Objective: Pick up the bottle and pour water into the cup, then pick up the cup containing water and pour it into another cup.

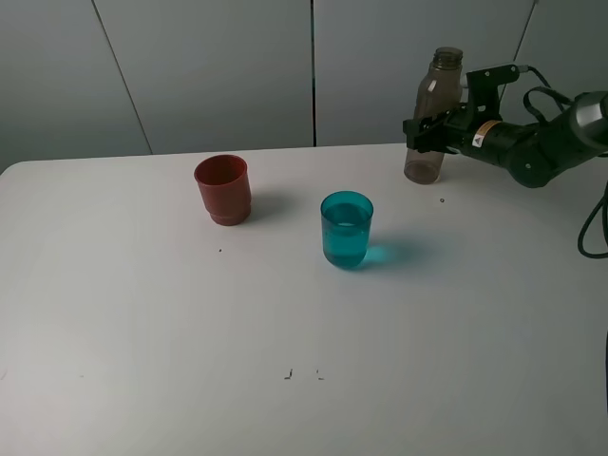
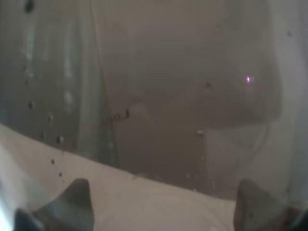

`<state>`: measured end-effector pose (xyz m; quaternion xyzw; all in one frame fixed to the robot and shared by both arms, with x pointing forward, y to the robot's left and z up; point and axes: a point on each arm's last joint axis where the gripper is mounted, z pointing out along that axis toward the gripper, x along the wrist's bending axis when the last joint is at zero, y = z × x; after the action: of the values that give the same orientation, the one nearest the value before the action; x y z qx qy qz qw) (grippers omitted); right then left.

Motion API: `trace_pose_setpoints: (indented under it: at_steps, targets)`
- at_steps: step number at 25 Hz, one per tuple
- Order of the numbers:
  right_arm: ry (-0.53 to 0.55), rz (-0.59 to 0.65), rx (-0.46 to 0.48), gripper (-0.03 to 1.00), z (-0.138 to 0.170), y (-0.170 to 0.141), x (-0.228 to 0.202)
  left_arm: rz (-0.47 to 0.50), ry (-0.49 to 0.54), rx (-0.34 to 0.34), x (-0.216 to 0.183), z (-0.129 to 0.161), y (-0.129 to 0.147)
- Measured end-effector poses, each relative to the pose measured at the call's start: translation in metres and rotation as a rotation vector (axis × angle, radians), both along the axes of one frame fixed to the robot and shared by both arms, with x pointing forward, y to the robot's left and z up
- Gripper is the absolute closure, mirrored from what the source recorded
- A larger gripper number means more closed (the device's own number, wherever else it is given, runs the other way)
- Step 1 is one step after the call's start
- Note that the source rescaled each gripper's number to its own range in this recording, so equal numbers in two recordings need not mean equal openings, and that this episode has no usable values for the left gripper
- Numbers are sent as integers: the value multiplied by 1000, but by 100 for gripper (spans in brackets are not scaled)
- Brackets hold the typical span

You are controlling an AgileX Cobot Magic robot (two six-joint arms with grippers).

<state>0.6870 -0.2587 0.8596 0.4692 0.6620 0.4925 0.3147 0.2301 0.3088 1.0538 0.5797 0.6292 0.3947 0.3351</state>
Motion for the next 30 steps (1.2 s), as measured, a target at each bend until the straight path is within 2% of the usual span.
trace_pose_setpoints:
  at_steps: [13,14,15,17,18,20,30]
  targets:
    - [3,2,1,96,0,0,0,0,0,0,0,0,0]
    - [5,0,7,84,0,0,0,0,0,0,0,0,0]
    - [7,-2,11,64,0,0,0,0,0,0,0,0,0]
    - [12,-6,24,15,0,0,0,0,0,0,0,0,0]
    - [15,-9,31,6,0,0,0,0,0,0,0,0,0]
    - [22,-7,40,-1,0,1,0,0,0,0,0,0,0]
    - [108,-2,-22,-3,0,-1,-13,0,0,0,0,0,0]
